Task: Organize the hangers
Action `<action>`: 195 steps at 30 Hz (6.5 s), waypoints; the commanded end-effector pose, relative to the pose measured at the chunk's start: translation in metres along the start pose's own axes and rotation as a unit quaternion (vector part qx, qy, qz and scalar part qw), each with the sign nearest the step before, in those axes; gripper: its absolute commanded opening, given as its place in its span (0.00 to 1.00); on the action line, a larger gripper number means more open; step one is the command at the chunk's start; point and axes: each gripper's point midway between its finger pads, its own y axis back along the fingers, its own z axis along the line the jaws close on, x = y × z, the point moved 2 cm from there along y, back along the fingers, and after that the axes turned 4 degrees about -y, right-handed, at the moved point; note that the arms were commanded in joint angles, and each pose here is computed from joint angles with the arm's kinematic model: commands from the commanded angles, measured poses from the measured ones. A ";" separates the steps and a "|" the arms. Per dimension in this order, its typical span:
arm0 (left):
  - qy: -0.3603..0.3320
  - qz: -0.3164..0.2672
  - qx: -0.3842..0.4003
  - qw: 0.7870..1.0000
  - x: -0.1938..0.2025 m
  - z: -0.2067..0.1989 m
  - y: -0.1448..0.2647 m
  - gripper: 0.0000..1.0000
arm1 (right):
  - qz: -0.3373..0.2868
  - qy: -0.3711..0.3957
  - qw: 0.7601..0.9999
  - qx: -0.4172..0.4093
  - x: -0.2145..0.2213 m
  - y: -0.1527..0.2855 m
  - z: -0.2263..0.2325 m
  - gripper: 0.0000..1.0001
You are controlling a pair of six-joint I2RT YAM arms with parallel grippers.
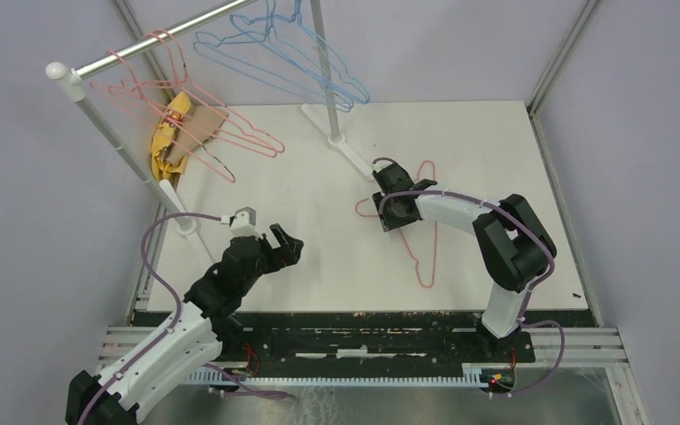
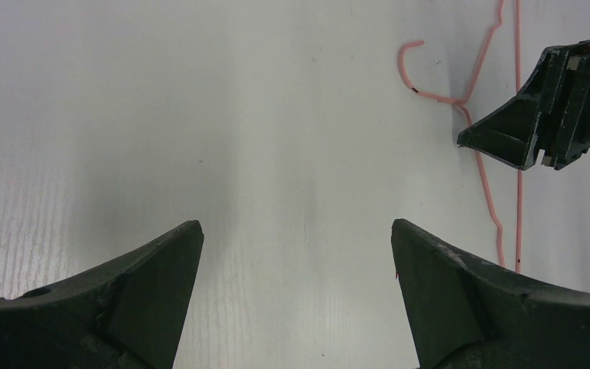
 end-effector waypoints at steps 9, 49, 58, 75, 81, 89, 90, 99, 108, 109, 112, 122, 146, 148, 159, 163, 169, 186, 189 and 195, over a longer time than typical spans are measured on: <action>-0.001 -0.032 0.026 0.999 -0.023 -0.016 0.004 0.99 | -0.001 -0.036 0.999 0.008 0.005 -0.025 -0.009 0.45; 0.119 -0.068 0.264 0.955 -0.049 -0.130 -0.066 0.97 | -0.080 -0.027 0.969 -0.232 -0.009 0.057 0.086 0.01; 0.125 -0.037 0.260 0.957 -0.027 -0.122 -0.073 0.94 | -0.086 -0.012 0.967 -0.241 -0.011 0.067 0.101 0.01; 0.082 -0.077 0.231 0.966 -0.060 -0.118 -0.040 0.96 | -0.082 -0.004 0.974 -0.213 -0.009 0.058 0.094 0.01; 0.072 -0.075 0.191 0.976 -0.050 -0.098 -0.040 0.97 | -0.060 0.016 0.979 -0.194 -0.008 0.048 0.093 0.15; 0.084 -0.061 0.181 0.978 -0.038 -0.090 -0.041 0.97 | -0.020 0.078 0.987 -0.142 0.017 0.028 0.112 0.30; 0.084 -0.061 0.181 0.978 -0.038 -0.089 -0.041 0.97 | -0.016 0.081 0.987 -0.139 0.021 0.026 0.114 0.30; 0.087 -0.062 0.174 0.979 -0.034 -0.082 -0.036 0.97 | 0.002 0.078 0.992 -0.098 0.039 0.008 0.103 0.26; 0.089 -0.063 0.158 0.981 -0.026 -0.068 -0.030 0.97 | 0.000 0.082 0.992 -0.099 0.041 0.011 0.105 0.32; 0.088 -0.064 0.157 0.982 -0.026 -0.068 -0.029 0.97 | -0.002 0.084 0.991 -0.101 0.041 0.015 0.106 0.36; 0.085 -0.062 0.156 0.982 -0.026 -0.068 -0.029 0.97 | -0.017 0.081 0.992 -0.099 0.036 0.030 0.104 0.47; 0.087 -0.058 0.155 0.982 -0.024 -0.066 -0.028 0.97 | -0.029 0.079 0.993 -0.084 0.029 0.041 0.097 0.45; 0.083 -0.070 0.143 0.984 -0.027 -0.057 -0.014 0.97 | 0.029 0.079 0.996 -0.023 0.048 -0.006 0.074 0.09; 0.083 -0.068 0.142 0.984 -0.025 -0.056 -0.014 0.97 | 0.025 0.070 0.997 -0.024 0.045 -0.007 0.072 0.00; 0.091 -0.062 0.136 0.985 -0.015 -0.050 -0.020 0.97 | -0.069 0.023 0.991 -0.111 -0.005 0.036 0.087 0.00; 0.093 -0.055 0.137 0.985 -0.012 -0.051 -0.028 0.96 | -0.083 0.020 0.987 -0.137 -0.012 0.053 0.093 0.00; 0.099 -0.050 0.153 0.982 -0.012 -0.062 -0.039 0.97 | -0.084 0.017 0.984 -0.155 -0.012 0.059 0.098 0.00; 0.099 -0.051 0.176 0.978 -0.028 -0.091 -0.068 0.96 | -0.072 0.017 0.980 -0.184 -0.004 0.065 0.105 0.00; 0.101 -0.049 0.175 0.978 -0.026 -0.093 -0.074 0.95 | -0.071 0.022 0.979 -0.190 -0.001 0.068 0.107 0.01; 0.104 -0.038 0.192 0.975 -0.028 -0.107 -0.088 0.93 | -0.059 0.036 0.978 -0.199 0.014 0.073 0.112 0.01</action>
